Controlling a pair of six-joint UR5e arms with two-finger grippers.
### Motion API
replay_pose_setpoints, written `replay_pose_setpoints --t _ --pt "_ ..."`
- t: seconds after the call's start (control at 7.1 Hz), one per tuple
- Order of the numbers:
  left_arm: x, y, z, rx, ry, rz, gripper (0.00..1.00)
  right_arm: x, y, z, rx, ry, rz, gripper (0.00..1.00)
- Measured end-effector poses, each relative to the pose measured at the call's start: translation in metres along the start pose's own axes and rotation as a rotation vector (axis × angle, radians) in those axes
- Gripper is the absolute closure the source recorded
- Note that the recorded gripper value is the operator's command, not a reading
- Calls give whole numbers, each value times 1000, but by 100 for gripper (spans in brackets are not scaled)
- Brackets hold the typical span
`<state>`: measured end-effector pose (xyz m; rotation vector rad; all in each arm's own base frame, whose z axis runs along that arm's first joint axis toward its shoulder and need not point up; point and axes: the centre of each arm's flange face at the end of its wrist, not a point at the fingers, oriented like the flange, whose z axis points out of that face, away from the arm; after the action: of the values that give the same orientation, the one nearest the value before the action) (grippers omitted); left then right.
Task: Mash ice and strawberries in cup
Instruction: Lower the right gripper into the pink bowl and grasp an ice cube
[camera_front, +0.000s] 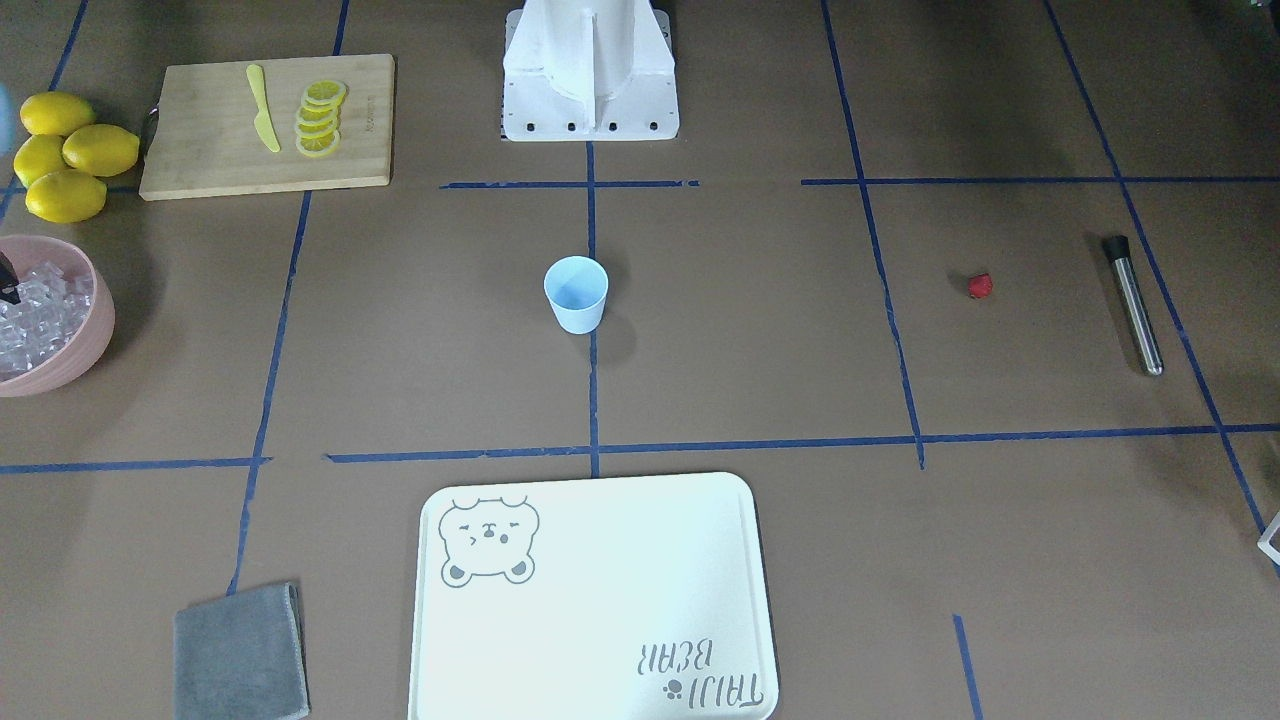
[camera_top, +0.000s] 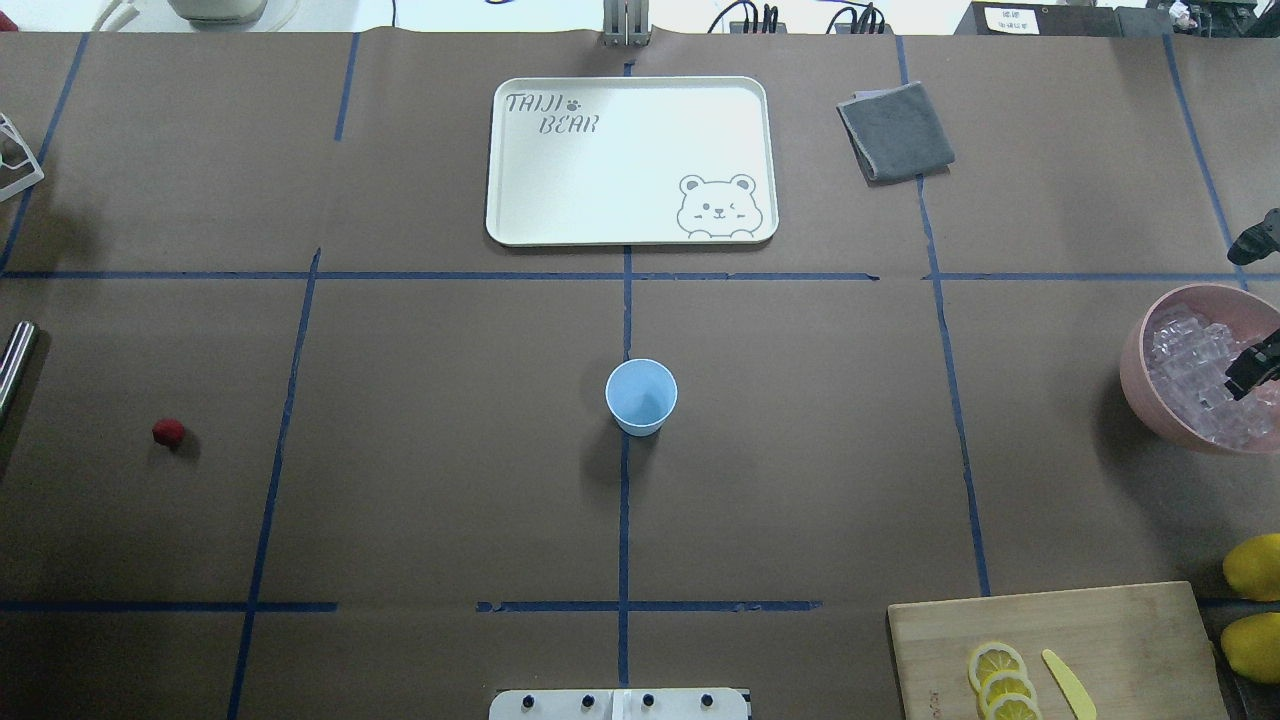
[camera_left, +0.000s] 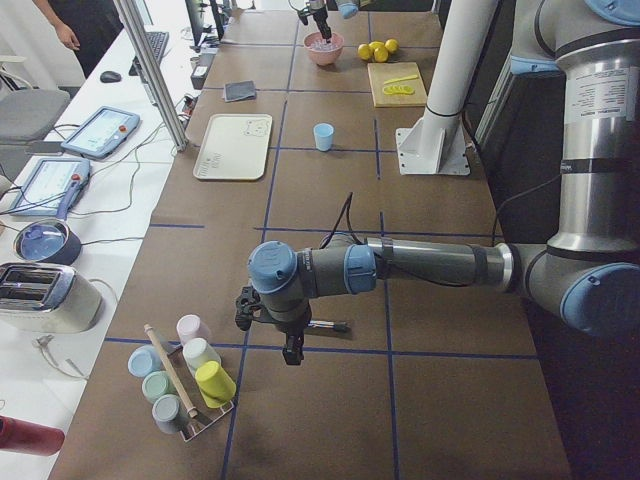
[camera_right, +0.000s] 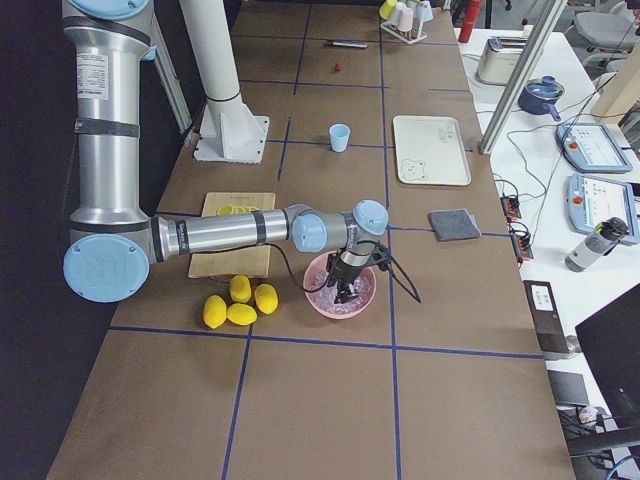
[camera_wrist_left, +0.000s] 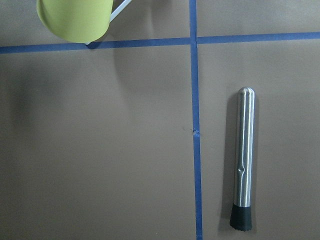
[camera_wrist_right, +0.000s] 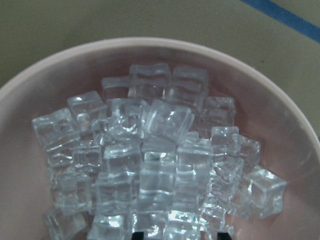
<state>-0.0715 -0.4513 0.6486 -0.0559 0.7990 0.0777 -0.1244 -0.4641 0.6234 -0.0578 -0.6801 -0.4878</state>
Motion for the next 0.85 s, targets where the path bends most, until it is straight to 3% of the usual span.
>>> replay_pose_setpoints --t 0.14,0.42,0.85 --pt "1 0 -1 1 0 1 0 0 0 1 -2 0 -1 44" --pt "4 1 -4 7 -1 3 0 1 -1 1 -1 0 -2 72" --pt "6 1 -6 11 -2 5 0 -1 -4 -5 12 1 -22 98"
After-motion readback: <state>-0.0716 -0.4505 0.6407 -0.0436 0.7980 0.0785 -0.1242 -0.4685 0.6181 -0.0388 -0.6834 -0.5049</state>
